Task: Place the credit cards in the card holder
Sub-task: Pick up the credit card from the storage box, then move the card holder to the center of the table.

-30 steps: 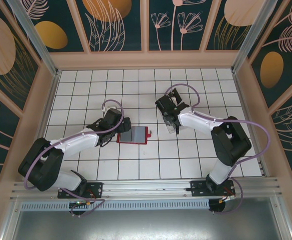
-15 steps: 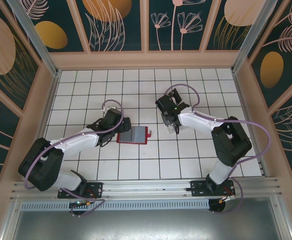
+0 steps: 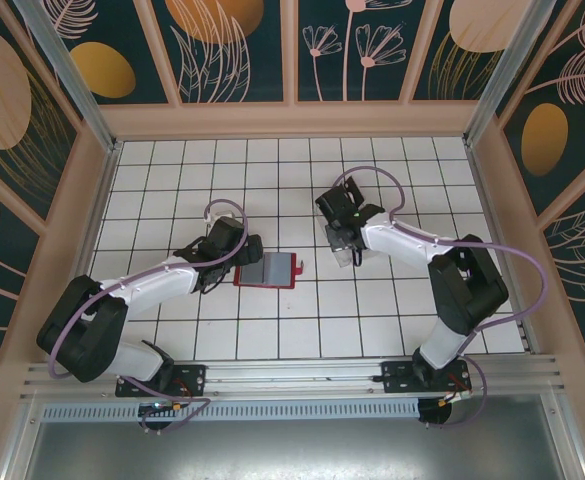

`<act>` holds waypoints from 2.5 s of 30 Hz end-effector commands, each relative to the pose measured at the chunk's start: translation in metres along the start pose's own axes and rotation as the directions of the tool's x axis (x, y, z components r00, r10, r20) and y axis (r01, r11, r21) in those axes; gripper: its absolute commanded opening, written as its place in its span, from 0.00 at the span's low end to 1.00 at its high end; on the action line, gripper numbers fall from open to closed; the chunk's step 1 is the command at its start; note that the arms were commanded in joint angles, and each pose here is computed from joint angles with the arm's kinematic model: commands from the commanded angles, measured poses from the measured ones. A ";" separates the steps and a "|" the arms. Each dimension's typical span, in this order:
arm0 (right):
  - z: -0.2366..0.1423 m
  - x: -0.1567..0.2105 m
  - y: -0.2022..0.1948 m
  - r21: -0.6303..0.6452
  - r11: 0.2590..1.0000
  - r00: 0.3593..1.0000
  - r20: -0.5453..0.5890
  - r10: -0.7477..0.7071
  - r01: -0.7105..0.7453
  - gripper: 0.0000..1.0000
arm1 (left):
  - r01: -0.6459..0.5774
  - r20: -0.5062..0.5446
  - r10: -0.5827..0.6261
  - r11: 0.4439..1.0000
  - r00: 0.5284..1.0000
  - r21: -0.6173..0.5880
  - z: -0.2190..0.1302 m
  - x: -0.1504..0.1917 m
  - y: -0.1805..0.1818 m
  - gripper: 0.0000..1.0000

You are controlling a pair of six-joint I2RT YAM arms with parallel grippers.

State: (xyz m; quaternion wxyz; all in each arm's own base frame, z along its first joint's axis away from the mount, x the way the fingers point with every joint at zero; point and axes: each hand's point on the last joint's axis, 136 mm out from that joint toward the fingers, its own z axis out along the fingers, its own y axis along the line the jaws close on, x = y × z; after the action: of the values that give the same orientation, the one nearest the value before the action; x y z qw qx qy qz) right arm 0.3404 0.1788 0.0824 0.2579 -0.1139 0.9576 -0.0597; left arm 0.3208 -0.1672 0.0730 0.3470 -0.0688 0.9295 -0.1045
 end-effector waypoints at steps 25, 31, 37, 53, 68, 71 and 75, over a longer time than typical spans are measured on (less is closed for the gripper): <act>-0.114 -0.063 0.101 -0.553 0.813 0.922 0.189 0.337 -0.184 0.00 | 0.022 0.043 -0.019 0.998 0.999 -0.062 -0.010 -0.001 0.020 0.99; -0.093 -0.035 0.154 -0.585 0.770 0.899 0.151 0.411 -0.254 0.00 | 0.046 0.066 -0.041 0.996 0.997 -0.080 -0.016 -0.001 0.029 0.99; -0.070 -0.016 0.179 -0.558 0.773 0.887 0.134 0.442 -0.301 0.00 | 0.048 0.077 -0.042 0.996 0.996 -0.079 -0.019 -0.002 0.030 0.99; -0.037 0.016 0.195 -0.496 0.794 0.886 0.098 0.452 -0.350 0.00 | 0.043 0.078 -0.038 0.997 0.996 -0.064 -0.017 -0.005 0.027 0.99; -0.018 0.047 0.179 -0.438 0.844 0.924 0.070 0.375 -0.310 0.00 | 0.045 0.065 -0.040 0.996 0.997 -0.071 -0.019 0.000 0.031 0.99; -0.017 0.047 0.168 -0.428 0.852 0.929 0.071 0.363 -0.300 0.00 | 0.040 0.058 -0.037 0.997 0.998 -0.068 -0.020 0.002 0.031 0.99; -0.015 0.045 0.158 -0.419 0.860 0.933 0.072 0.352 -0.292 0.00 | 0.018 0.039 -0.016 0.998 0.999 -0.066 -0.018 0.006 0.031 0.99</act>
State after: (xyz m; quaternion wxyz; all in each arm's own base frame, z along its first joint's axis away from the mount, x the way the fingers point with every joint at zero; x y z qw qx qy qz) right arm 0.2652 0.3428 0.0537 0.3047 0.0058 0.9252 0.2262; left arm 0.3084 -0.1397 0.0798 0.3726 -0.0973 0.9194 -0.0802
